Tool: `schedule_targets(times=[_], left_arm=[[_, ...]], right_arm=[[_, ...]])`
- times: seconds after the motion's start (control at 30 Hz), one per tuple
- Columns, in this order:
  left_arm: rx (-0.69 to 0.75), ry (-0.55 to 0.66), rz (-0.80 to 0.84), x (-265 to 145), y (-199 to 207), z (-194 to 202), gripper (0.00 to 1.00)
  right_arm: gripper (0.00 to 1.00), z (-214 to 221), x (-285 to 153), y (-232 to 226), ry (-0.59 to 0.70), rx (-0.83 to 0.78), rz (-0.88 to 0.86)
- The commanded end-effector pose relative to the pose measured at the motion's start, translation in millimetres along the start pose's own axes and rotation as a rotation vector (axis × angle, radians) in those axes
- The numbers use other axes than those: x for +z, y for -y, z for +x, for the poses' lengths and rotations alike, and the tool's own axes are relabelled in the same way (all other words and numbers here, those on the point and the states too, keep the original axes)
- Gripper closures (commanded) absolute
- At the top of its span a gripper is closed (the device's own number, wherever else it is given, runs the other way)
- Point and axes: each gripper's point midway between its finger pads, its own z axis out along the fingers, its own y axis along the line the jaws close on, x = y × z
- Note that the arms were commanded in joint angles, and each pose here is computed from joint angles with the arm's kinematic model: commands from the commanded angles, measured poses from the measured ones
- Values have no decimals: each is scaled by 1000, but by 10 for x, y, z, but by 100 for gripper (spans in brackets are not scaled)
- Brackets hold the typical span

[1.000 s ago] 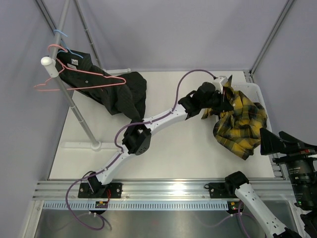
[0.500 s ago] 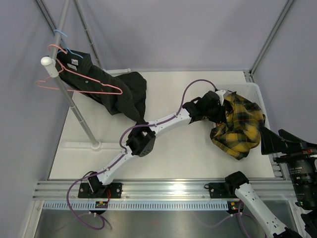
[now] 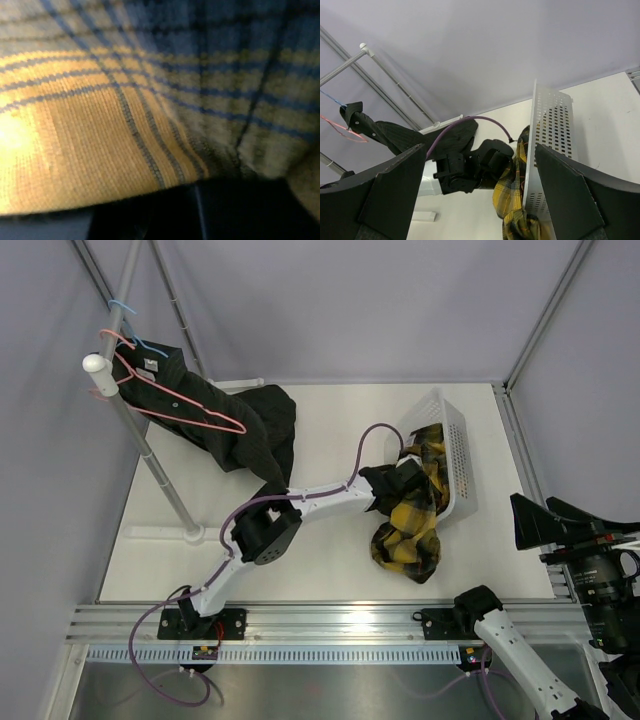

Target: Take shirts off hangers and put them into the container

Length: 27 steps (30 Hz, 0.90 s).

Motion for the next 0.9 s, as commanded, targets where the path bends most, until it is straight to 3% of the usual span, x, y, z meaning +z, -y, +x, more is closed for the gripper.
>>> schedule_targets(times=[0.0,0.2,0.47,0.87], left_arm=[[45,15,-95,-321,-101,136,84],[102,96,-54,-487,234,-59,83],[146,170,26,-639,663,-169,83],[149,135,61,-669,869,-13,80]], right_arm=[[0,16,83,-117,-15,0,-45],[1,-5,9,-115,-10,2,-53],[1,324,239,418,-115,-26,265],[1,206,161,383,-66,-10,237]])
